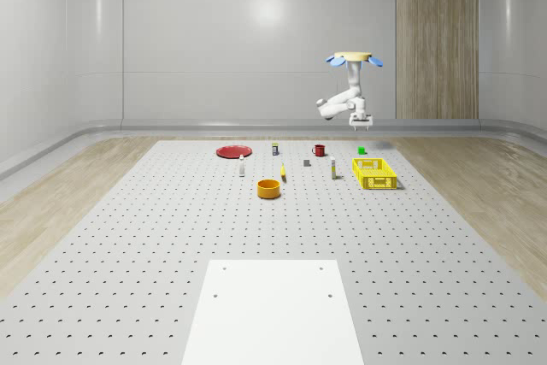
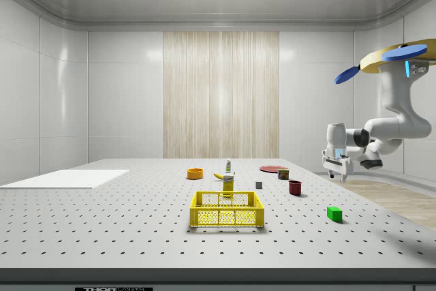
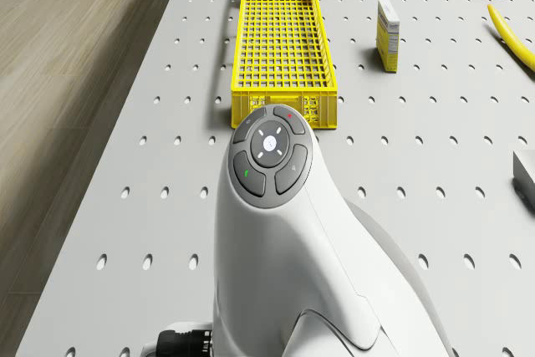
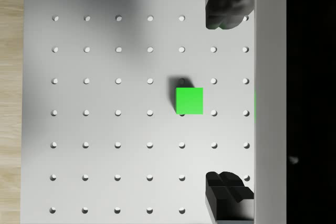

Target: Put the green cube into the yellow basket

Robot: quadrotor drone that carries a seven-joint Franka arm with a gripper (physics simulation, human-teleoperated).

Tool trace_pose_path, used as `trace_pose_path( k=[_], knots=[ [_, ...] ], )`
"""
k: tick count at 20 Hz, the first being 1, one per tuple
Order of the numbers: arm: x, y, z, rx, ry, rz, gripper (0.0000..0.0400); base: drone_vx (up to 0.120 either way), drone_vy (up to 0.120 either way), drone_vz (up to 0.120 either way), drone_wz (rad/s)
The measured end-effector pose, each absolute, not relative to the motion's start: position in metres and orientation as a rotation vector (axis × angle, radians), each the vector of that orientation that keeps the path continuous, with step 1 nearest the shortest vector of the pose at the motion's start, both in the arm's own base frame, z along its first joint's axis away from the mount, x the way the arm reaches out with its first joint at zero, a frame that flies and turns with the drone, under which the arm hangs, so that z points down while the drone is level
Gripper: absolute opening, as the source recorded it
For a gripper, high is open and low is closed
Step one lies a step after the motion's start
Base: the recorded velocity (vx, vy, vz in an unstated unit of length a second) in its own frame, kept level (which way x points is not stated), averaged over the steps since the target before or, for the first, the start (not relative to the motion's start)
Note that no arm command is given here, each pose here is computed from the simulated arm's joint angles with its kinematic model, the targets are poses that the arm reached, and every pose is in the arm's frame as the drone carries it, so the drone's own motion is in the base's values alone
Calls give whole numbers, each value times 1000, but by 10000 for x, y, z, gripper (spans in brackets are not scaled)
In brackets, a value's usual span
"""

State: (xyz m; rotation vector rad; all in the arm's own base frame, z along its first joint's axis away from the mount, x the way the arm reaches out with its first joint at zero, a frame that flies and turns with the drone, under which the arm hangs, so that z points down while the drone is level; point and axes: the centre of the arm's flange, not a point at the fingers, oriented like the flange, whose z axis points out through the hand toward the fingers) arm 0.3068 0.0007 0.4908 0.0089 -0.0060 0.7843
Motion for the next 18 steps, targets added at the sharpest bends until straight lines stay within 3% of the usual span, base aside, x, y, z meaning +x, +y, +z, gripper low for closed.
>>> trace_pose_path(
  k=[16,18],
  knots=[
    [3068,-1,4908,1,-2,784,400,0,-7,-120,0],
    [3068,-1,4908,1,-2,784,400,100,0,-120,0]
  ],
)
